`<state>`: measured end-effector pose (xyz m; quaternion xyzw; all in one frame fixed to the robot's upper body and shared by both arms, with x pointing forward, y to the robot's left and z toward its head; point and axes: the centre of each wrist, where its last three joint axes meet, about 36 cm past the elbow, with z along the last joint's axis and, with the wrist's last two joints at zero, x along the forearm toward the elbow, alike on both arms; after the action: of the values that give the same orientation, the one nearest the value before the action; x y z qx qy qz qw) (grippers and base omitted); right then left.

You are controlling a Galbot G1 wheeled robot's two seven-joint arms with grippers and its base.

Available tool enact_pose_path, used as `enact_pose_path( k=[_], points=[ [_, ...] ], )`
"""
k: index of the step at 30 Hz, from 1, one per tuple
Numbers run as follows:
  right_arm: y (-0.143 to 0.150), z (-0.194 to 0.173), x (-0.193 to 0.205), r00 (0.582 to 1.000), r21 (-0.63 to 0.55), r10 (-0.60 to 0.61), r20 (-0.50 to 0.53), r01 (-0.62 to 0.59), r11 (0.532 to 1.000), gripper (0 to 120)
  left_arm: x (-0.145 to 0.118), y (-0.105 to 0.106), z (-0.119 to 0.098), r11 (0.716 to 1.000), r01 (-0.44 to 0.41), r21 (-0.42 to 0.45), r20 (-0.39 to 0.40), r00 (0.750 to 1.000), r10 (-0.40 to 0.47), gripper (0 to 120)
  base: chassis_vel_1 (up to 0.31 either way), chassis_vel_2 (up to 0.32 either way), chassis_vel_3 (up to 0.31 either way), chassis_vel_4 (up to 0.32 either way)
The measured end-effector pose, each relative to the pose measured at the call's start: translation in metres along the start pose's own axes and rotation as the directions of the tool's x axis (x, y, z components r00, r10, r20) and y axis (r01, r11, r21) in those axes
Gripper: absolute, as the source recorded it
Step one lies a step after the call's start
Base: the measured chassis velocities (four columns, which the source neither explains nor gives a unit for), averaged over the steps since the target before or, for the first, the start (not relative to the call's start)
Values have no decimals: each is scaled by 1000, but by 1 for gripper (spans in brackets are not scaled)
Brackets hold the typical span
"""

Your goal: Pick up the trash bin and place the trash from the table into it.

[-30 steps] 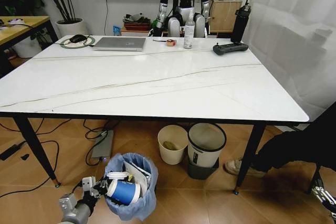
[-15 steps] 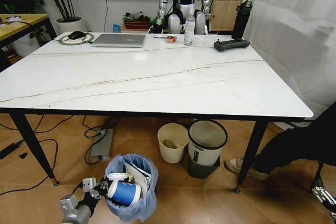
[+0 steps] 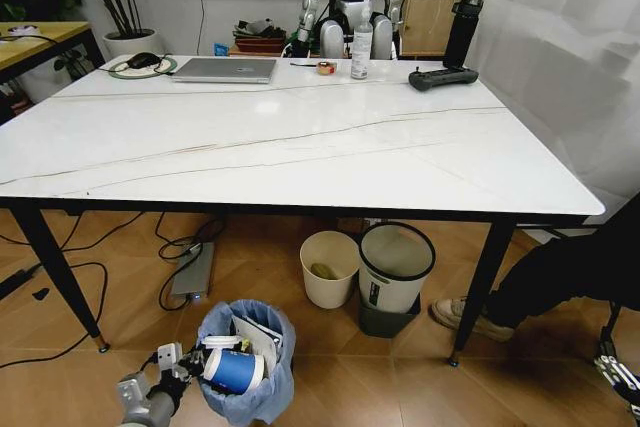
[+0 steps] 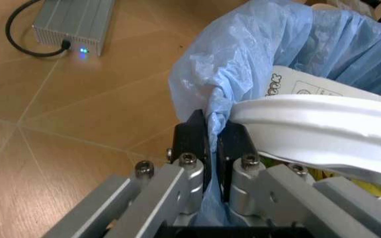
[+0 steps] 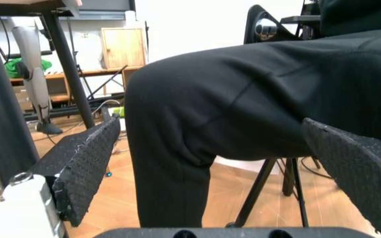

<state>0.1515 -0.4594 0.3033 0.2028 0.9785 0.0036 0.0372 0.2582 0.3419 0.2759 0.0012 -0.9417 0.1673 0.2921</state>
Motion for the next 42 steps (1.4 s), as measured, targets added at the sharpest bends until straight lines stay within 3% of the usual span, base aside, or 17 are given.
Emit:
enact_pose_path(
  k=[21, 42],
  points=[
    [0, 0, 0, 1000, 0, 0, 0, 0, 1000, 100, -10, 9, 10, 1000, 25, 0, -2, 1000, -25, 0, 0, 0, 0, 0],
    [0, 0, 0, 1000, 0, 0, 0, 0, 1000, 100, -28, 45, 38, 995, 101, -23, 12, 995, -101, 0, 0, 0, 0, 0]
  ],
)
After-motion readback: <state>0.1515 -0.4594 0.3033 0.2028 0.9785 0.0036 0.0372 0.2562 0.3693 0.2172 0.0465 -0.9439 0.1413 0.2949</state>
